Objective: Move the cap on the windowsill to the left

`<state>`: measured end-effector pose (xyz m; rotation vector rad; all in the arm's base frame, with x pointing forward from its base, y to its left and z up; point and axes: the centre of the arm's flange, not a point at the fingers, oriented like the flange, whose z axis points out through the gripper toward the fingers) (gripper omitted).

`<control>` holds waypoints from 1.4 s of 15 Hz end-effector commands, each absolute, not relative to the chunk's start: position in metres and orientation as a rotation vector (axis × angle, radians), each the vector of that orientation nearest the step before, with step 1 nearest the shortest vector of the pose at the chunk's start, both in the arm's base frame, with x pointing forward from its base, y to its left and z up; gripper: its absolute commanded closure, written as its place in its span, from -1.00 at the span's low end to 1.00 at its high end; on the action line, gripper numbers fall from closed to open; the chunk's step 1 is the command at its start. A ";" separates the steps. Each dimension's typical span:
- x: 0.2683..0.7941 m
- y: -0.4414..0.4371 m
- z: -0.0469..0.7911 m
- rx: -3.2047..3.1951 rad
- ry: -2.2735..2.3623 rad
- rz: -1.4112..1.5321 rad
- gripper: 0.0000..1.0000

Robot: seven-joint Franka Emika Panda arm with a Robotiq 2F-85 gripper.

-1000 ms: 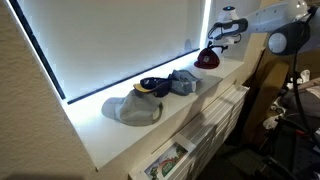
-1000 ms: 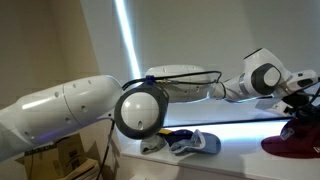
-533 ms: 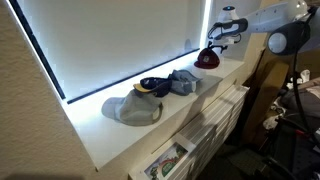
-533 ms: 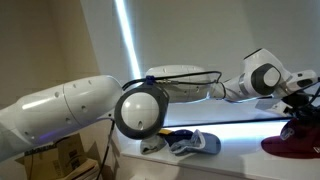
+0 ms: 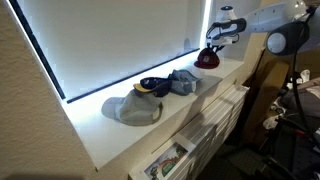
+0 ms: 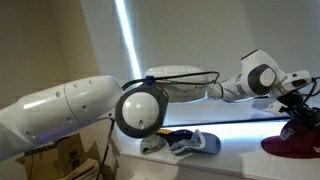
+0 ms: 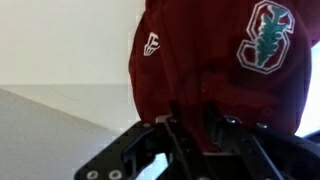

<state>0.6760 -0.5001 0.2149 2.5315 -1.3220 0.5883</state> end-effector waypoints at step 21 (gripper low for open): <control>0.752 -0.411 0.426 2.638 -0.436 1.309 0.98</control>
